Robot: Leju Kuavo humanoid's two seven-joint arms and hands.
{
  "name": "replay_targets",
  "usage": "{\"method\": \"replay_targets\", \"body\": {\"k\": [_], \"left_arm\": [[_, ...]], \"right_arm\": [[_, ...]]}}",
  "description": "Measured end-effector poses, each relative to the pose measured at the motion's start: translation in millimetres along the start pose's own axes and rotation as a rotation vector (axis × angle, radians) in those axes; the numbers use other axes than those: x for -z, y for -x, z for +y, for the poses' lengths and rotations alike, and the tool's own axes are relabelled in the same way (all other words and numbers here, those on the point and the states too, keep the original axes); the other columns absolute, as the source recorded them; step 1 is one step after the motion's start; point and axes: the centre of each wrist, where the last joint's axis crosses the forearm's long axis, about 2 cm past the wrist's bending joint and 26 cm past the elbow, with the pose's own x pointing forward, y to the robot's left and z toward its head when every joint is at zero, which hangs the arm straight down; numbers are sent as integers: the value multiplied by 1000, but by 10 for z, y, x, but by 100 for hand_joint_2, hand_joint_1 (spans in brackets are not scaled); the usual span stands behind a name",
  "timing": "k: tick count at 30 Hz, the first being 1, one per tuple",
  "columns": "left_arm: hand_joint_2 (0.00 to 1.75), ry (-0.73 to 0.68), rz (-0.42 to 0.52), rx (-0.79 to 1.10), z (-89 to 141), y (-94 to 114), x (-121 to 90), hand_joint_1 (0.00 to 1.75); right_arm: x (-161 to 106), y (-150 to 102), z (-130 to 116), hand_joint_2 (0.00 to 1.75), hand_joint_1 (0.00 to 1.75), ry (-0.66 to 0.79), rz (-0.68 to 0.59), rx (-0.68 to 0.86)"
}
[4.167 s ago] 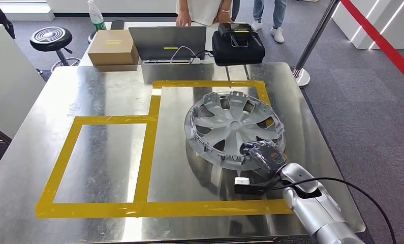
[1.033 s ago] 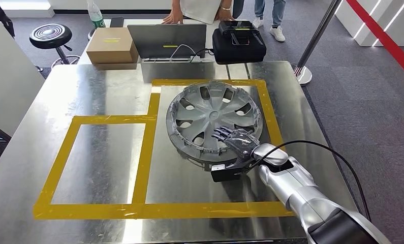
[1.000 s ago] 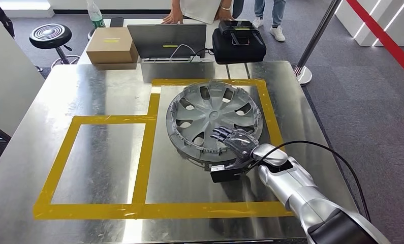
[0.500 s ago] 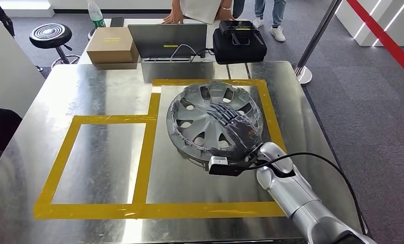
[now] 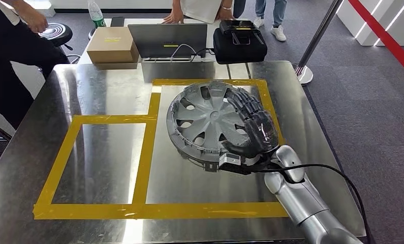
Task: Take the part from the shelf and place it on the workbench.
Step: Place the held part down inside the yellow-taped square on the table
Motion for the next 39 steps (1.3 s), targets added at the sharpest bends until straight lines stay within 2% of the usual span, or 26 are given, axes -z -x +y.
{"method": "replay_targets", "body": {"k": [6, 10, 27, 32, 39], "left_arm": [[0, -23, 1, -47, 2, 15, -6, 0], [0, -41, 5, -77, -2, 26, -10, 0], [0, -17, 19, -63, -75, 37, -17, 0], [0, -12, 19, -48, -76, 32, -15, 0], [0, -13, 9, -45, -66, 30, -14, 0]], "right_arm": [[-363, -1, -414, 0, 0, 306, 72, -14], [-689, -114, -642, 0, 0, 416, 130, -26], [-1900, -446, -864, 0, 0, 376, 445, -47], [-2031, -507, -931, 0, 0, 367, 476, -50], [-2027, -513, -935, 0, 0, 381, 484, -33]]}}
